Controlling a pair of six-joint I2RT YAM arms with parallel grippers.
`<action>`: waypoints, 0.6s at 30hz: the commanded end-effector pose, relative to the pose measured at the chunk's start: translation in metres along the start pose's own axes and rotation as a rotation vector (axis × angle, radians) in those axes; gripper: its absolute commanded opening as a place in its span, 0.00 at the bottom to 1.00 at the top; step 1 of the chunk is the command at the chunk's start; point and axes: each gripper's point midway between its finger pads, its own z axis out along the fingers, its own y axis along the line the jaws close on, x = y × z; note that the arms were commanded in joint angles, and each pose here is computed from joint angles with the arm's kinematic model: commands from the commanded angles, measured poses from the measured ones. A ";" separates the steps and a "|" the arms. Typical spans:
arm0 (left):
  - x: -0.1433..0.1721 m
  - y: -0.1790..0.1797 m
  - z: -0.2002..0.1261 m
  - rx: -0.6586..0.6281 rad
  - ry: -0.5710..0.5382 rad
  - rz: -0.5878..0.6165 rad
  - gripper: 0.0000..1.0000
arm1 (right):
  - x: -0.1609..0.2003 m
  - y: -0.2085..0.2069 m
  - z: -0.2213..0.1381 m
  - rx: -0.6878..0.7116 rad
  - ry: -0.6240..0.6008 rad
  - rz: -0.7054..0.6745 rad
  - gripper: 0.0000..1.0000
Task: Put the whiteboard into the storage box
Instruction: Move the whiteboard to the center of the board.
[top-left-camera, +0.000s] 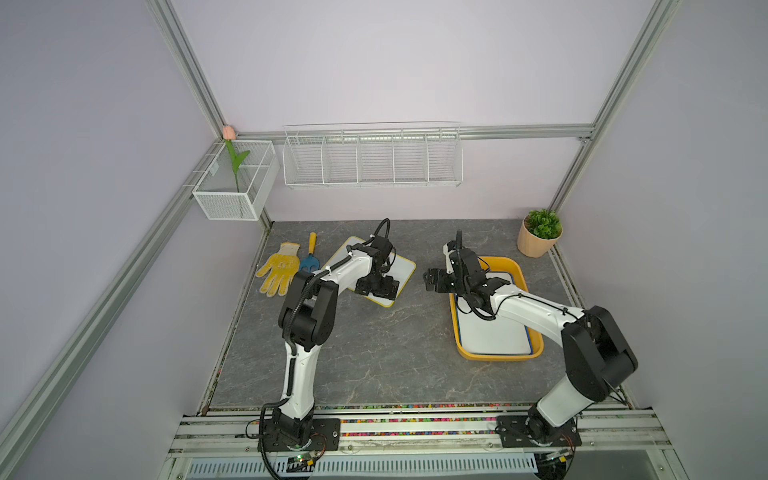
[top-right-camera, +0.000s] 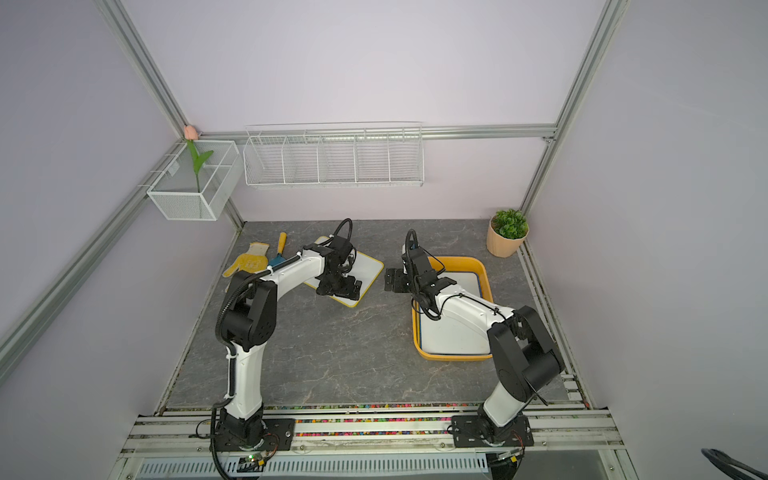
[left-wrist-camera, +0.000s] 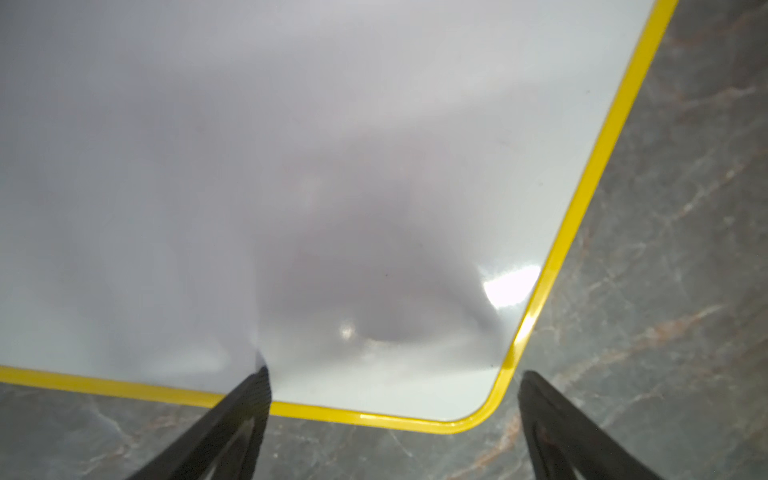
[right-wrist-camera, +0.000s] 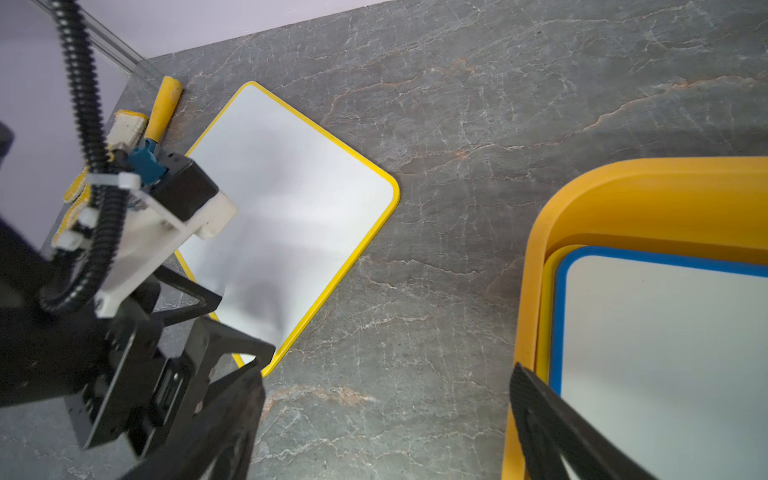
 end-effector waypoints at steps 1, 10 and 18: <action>0.066 -0.012 0.030 0.067 0.188 -0.054 0.94 | 0.003 -0.002 -0.006 -0.004 0.012 -0.017 0.94; 0.131 -0.007 0.024 0.090 0.176 -0.157 0.93 | 0.008 0.022 0.004 -0.067 0.058 -0.060 0.94; 0.142 -0.015 -0.002 0.168 0.039 -0.272 0.93 | 0.014 0.063 0.016 -0.125 0.093 -0.184 0.94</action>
